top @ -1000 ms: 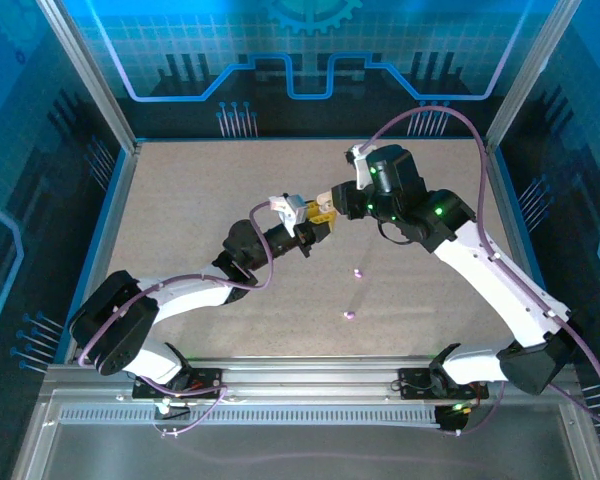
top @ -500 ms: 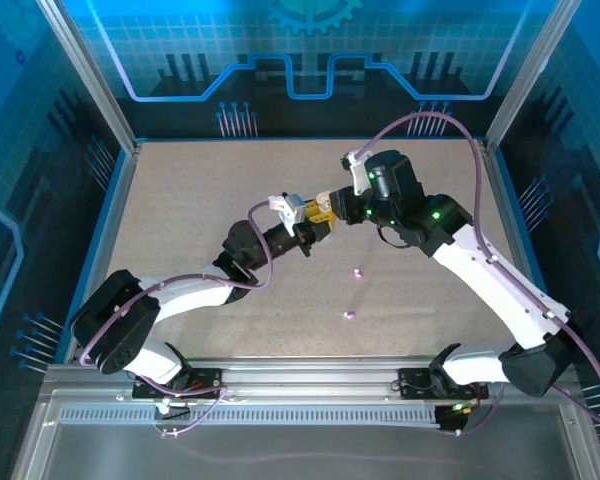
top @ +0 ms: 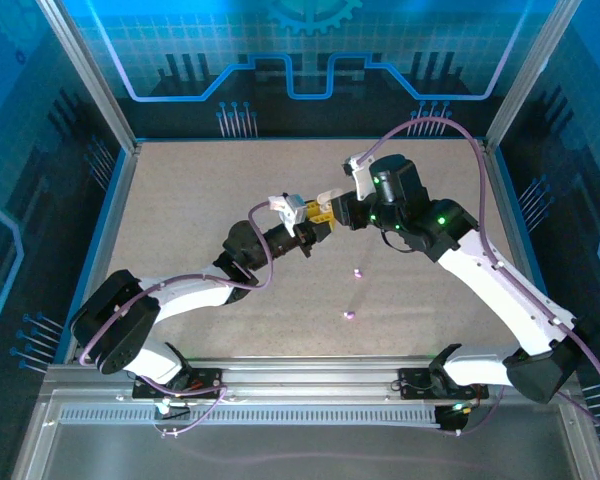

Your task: Insert the wireless bluetooth earbuds into the charging case

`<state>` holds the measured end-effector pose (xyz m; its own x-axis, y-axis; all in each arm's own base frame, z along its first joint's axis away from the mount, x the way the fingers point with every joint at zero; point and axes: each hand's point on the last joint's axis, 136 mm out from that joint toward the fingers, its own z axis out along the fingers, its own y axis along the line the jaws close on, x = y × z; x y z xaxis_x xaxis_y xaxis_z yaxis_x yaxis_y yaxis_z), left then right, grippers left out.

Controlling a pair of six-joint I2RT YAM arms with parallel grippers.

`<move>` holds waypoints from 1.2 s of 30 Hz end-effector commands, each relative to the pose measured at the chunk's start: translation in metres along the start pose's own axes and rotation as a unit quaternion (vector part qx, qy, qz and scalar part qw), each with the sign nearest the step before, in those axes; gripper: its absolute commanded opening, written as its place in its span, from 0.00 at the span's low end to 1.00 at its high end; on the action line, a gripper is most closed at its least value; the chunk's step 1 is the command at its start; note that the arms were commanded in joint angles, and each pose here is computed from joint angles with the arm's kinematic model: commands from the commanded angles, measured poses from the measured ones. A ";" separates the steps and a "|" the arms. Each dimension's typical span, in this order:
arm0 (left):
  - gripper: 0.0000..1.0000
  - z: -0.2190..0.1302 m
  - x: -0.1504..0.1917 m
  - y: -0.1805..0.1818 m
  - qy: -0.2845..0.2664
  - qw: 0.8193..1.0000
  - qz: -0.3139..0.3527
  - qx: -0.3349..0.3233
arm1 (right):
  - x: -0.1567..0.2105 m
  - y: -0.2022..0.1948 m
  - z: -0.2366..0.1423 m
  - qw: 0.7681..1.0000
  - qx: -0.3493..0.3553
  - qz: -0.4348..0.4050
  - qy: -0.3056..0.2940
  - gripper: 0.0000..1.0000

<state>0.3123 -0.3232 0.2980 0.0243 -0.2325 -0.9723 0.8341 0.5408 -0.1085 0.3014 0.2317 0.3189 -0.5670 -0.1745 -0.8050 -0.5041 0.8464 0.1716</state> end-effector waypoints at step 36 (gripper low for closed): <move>0.23 -0.003 -0.027 -0.018 -0.033 0.997 0.060 0.045 | -0.021 -0.044 -0.036 0.981 -0.016 0.187 -0.047 0.51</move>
<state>0.3057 -0.3274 0.2978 0.0718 -0.1958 -0.9780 0.8556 0.5161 -0.0405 0.3108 0.1892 0.3438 -0.6332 0.1027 -0.7671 -0.3403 0.8533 0.3951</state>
